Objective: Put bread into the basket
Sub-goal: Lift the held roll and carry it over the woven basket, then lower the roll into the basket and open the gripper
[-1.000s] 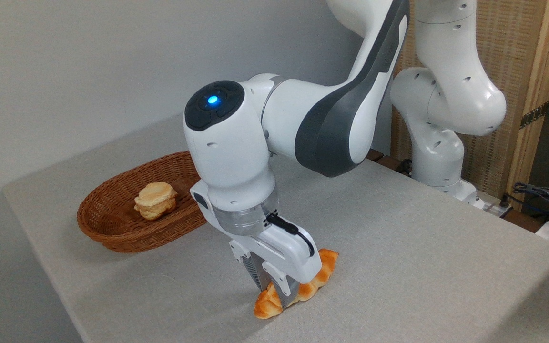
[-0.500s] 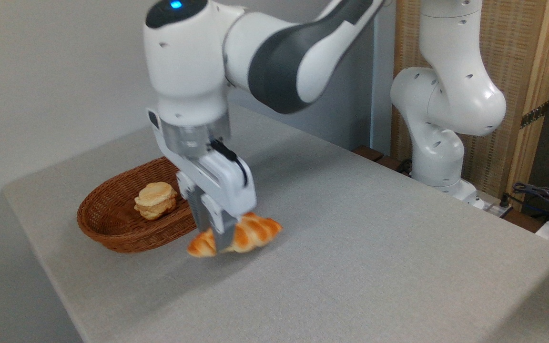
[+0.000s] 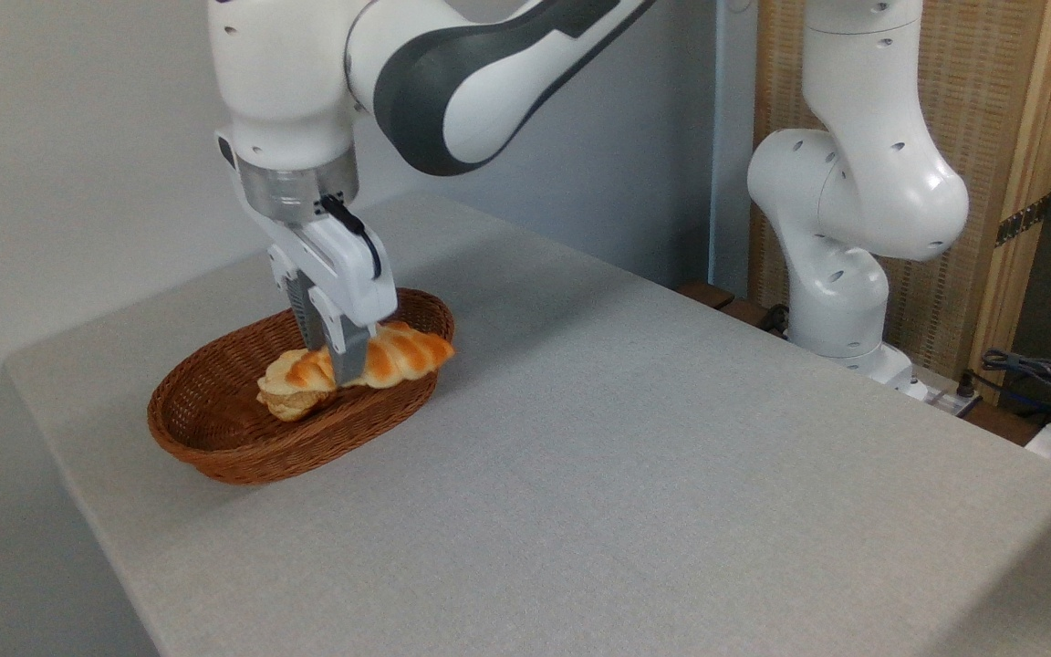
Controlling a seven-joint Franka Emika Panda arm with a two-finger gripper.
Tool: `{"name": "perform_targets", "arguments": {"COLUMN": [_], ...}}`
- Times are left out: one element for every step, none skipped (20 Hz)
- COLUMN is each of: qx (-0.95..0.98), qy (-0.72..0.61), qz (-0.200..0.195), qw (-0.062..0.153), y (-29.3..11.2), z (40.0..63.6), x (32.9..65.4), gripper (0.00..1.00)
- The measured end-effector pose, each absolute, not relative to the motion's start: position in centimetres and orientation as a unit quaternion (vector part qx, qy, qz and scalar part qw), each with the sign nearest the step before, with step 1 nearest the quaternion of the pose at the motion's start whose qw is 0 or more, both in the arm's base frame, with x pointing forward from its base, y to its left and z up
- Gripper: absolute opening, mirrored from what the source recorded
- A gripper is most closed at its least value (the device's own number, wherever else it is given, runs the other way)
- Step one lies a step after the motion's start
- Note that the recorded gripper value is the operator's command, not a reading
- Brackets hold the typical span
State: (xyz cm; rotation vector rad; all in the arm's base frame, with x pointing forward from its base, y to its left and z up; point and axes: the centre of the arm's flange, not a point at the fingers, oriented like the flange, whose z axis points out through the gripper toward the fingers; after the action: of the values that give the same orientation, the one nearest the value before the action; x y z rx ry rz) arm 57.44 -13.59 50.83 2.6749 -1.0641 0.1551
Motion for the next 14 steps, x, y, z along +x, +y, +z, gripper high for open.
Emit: {"name": "perform_targets", "arguments": {"qx": [0.924,0.929,0.934,0.94,0.943,0.946,0.951,0.955,0.957,0.958,0.959,0.959,0.959,0.959], "qy": [-0.353,-0.338,-0.32,-0.3,-0.286,-0.272,-0.251,-0.234,-0.223,-0.215,-0.21,-0.207,-0.209,-0.211], "qz": [0.054,0.054,0.053,0.053,0.056,0.061,0.068,0.076,0.081,0.084,0.083,0.081,0.078,0.075], "qw": [0.135,0.142,0.149,0.155,0.16,0.163,0.165,0.167,0.169,0.171,0.172,0.174,0.174,0.175], "y": [-14.3,-14.9,-15.3,-15.7,-16.0,-16.5,-17.1,-17.7,-18.4,-19.1,-19.8,-20.3,-20.8,-21.2], "z": [51.0,51.1,51.0,50.6,50.3,50.1,49.8,49.4,49.0,48.6,48.3,48.0,47.7,47.5], "x": [57.6,57.9,58.2,58.9,59.3,59.6,60.0,60.4,60.6,60.7,60.8,60.7,60.7,60.6], "gripper": [0.4,0.4,0.4,0.4,0.4,0.4,0.41,0.5,0.82,1.0,1.0,1.0,1.0,1.0]}}
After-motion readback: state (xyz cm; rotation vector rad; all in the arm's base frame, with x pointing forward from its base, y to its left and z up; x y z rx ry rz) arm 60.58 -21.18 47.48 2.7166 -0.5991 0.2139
